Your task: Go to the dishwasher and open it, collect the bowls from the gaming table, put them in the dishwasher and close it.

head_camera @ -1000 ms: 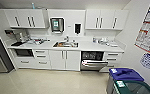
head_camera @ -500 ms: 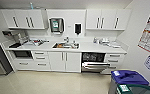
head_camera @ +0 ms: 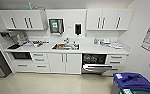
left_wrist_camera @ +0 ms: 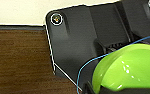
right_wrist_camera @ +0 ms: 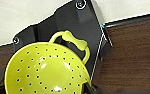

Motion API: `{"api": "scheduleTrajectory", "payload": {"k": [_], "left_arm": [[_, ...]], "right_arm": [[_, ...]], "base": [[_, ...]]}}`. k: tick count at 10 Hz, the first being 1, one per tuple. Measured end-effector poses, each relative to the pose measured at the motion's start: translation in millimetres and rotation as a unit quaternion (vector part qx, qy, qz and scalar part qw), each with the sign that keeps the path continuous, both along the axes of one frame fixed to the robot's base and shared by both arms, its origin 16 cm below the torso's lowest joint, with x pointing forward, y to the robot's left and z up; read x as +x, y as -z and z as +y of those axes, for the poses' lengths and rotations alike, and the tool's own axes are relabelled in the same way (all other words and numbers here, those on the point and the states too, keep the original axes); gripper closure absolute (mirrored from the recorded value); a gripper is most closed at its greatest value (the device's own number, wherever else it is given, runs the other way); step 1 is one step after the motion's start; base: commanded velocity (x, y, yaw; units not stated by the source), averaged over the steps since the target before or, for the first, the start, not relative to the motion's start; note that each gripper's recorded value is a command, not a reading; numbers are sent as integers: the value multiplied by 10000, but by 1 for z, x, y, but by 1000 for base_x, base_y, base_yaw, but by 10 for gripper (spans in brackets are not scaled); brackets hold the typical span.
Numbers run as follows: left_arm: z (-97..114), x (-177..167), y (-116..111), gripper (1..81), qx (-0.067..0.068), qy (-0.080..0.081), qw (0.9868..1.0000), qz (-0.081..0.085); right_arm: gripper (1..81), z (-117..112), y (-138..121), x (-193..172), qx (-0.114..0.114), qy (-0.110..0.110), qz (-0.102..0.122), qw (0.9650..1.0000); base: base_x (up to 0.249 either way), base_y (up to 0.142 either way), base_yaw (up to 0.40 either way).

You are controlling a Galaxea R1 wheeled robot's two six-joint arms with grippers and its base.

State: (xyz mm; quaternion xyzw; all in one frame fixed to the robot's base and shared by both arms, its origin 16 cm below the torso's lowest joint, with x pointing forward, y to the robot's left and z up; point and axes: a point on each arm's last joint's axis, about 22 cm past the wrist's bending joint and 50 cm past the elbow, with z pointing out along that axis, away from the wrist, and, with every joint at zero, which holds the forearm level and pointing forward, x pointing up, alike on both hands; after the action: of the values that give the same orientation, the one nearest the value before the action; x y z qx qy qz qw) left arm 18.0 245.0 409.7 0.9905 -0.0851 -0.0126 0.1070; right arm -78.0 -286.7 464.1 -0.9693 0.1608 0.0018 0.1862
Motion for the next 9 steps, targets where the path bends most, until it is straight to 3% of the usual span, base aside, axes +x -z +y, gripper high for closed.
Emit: {"api": "scheduleTrajectory", "payload": {"k": [2, 5, 8, 9], "left_arm": [[-15, -2, -1, 811, -121, -3, 9999, -8], [4, 8, 0, 811, 31, -2, 10000, -44], [-12, -1, -1, 811, -104, -3, 9999, -2], [-9, -1, 0, 811, -70, -1, 10000, -1]], "right_arm": [[811, -4, 0, -3, -32, -2, 12, 10000], [811, 9, 0, 9, 53, 7, -65, 10000], [811, 0, 0, -2, -8, -2, 14, 10000], [811, 2, 0, -2, 6, -2, 10, 10000]], "base": [[146, 0, 0], [146, 0, 0], [146, 0, 0], [146, 0, 0]]}}
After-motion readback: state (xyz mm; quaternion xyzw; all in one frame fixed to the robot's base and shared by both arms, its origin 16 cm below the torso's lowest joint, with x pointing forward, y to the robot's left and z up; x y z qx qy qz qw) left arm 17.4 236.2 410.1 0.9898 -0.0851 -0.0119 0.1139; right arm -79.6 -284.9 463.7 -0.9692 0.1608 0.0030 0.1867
